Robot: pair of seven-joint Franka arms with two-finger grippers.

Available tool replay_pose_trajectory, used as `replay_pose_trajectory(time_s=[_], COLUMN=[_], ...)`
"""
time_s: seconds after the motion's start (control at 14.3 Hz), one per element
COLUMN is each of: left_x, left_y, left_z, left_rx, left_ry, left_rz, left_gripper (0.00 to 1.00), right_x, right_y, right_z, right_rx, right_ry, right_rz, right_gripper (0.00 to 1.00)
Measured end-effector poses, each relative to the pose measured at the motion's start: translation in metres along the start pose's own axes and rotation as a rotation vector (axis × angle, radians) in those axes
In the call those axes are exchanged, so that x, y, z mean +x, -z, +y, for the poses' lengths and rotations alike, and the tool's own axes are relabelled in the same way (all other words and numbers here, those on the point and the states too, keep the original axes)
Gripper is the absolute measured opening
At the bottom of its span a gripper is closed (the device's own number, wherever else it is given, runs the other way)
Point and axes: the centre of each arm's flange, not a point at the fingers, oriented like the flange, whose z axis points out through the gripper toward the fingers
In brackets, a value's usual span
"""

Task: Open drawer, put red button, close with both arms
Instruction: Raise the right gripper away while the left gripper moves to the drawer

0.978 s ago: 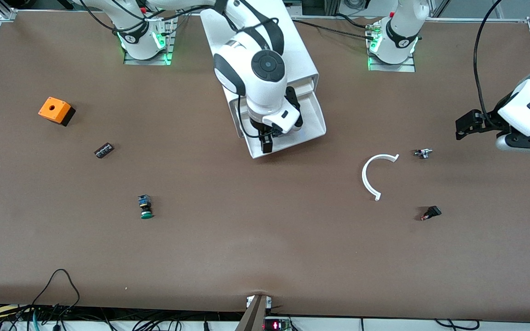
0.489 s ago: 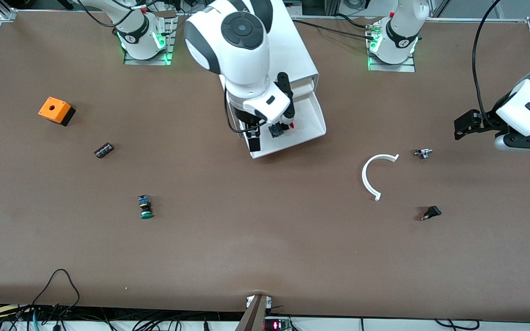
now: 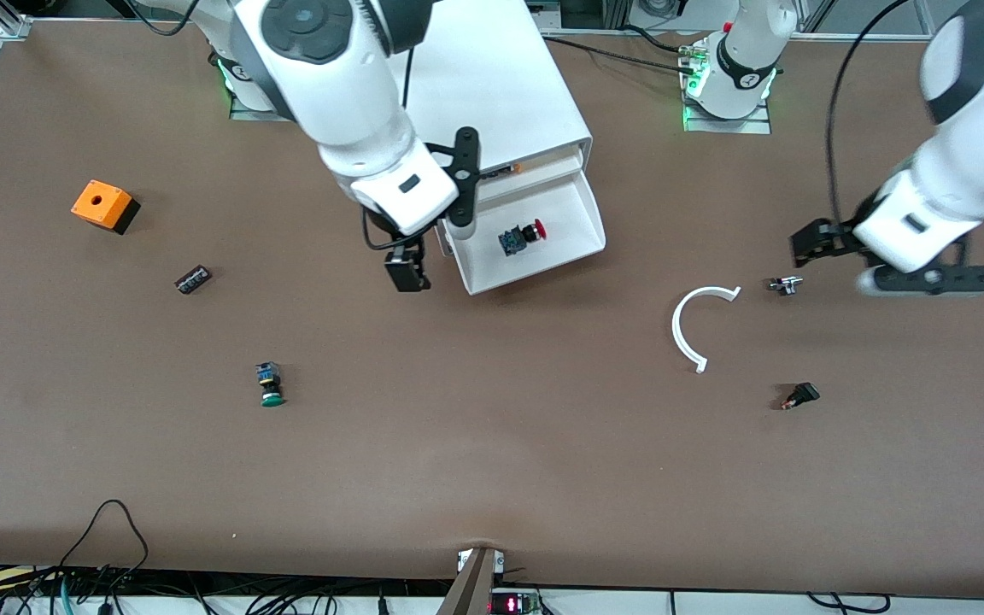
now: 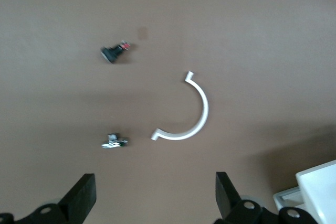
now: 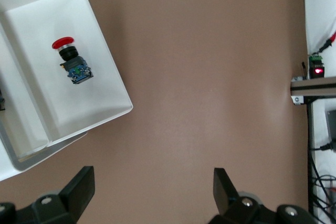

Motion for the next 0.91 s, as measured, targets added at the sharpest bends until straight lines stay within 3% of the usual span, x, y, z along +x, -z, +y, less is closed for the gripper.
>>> replay_pose_trajectory(time_s=[0.35,0.56,0.7,0.91], left_x=[0.014,0.022,0.024,0.027], left_y=[-0.078,-0.123,-0.139,-0.140], left_z=[0.065,0.118,0.149,0.179], left_rx=[0.013,0.020,0.008,-0.030], left_ry=[0.101,0.059,0.036,0.091], left_rz=[-0.121,-0.170,-0.154,-0.078], left_gripper=[1.00,1.00,1.00,1.00], right_x=[-0.018,-0.064,-0.109,-0.165], right_y=[-0.001,-0.024,-0.039,-0.041], right_z=[0.014,0.042,0.066,0.093], right_rx=[0.000,0.021,0.030,0.024], right_ry=[-0.293,-0.532,-0.674,-0.835], right_rz=[-0.008,-0.058,-0.089,-0.107], right_gripper=[1.00,1.00,1.00,1.00])
